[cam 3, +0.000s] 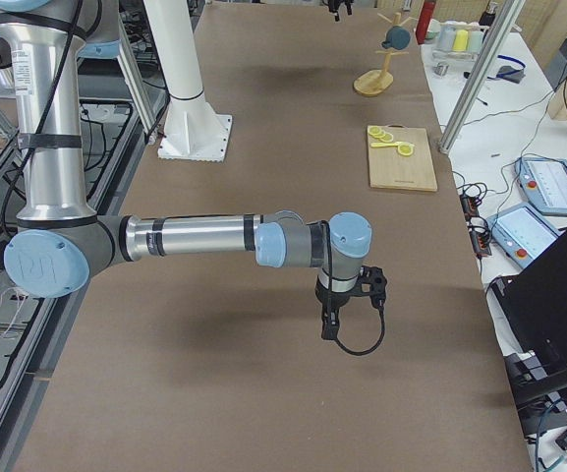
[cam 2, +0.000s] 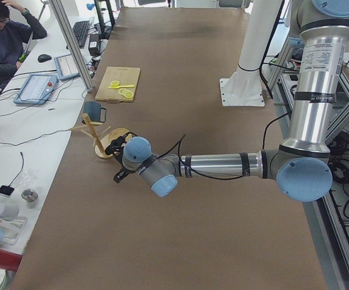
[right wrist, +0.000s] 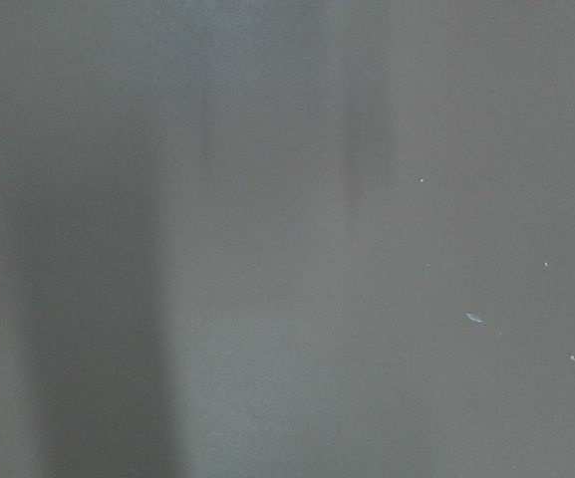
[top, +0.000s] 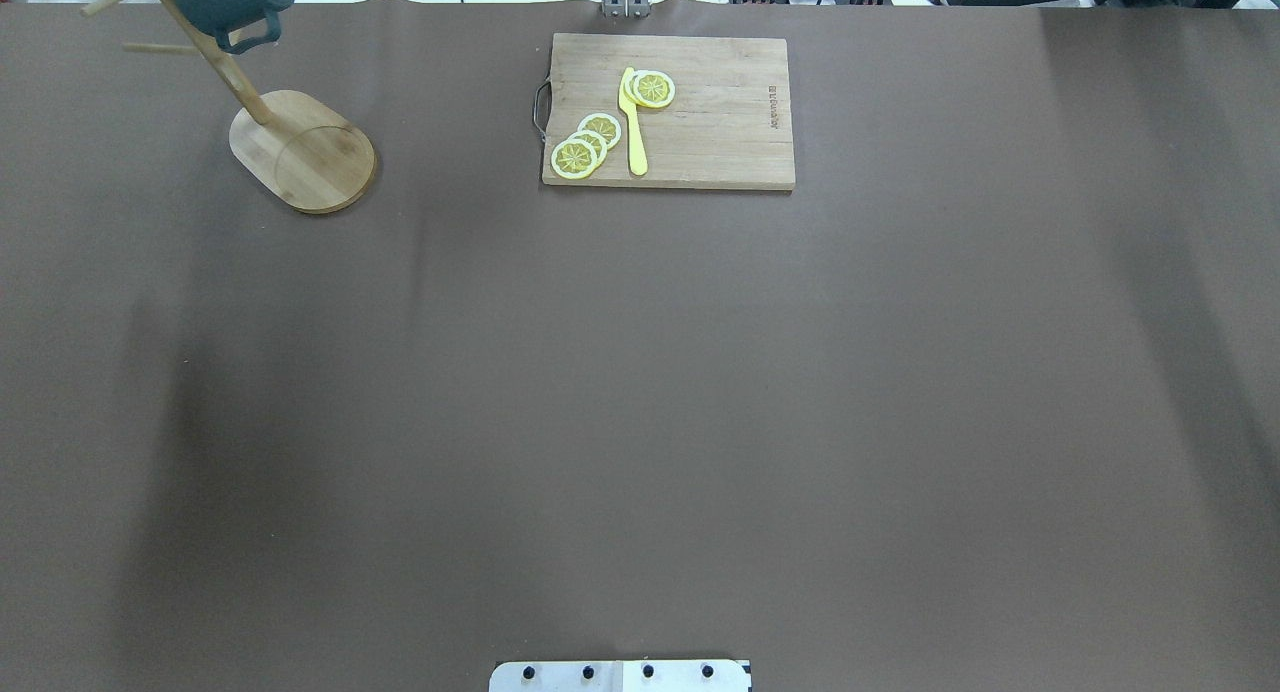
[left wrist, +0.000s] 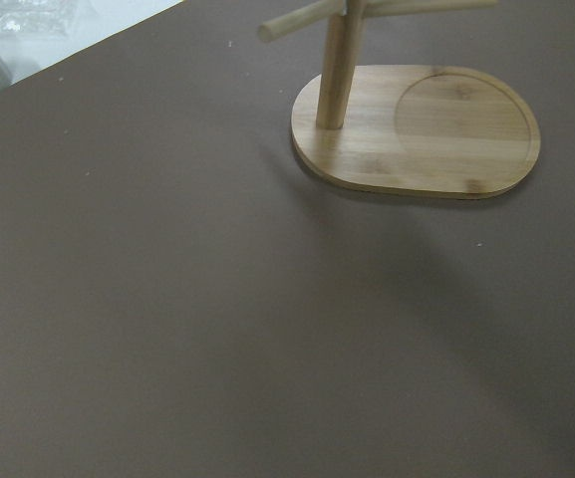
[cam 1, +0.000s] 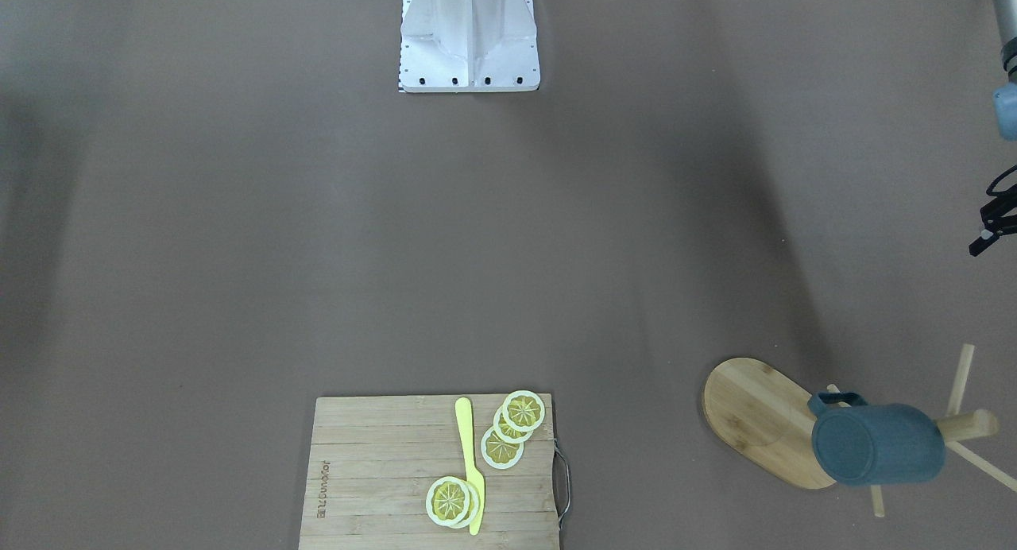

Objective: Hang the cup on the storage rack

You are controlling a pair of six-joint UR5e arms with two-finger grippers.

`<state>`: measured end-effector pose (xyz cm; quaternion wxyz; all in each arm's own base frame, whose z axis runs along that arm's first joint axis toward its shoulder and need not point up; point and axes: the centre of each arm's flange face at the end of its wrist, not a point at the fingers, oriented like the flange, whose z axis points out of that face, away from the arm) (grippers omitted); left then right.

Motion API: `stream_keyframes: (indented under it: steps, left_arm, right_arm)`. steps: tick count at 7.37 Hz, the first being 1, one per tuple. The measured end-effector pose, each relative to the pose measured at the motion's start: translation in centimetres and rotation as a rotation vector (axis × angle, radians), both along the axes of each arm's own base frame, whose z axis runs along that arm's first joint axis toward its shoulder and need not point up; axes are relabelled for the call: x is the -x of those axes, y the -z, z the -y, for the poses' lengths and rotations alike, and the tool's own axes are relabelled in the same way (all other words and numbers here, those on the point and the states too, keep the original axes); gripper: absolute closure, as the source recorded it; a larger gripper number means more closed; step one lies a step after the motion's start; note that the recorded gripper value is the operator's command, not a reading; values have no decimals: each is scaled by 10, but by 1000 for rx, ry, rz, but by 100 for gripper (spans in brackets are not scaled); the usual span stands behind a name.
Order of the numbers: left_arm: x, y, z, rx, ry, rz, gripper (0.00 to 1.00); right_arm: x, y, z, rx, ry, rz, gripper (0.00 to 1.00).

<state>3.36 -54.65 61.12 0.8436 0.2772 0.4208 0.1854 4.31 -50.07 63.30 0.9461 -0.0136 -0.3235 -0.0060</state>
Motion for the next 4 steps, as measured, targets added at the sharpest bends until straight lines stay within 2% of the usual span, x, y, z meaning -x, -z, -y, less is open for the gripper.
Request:
stream_keyframes:
  steps: [2,4]
  left_arm:
    - [3,-12,4,95,32,56,0]
    - [7,-16,8,144,54,151,0]
  right_arm:
    - [0,-1,0,2,0,0,0]
    - [0,-1,-1,3,0,0,0]
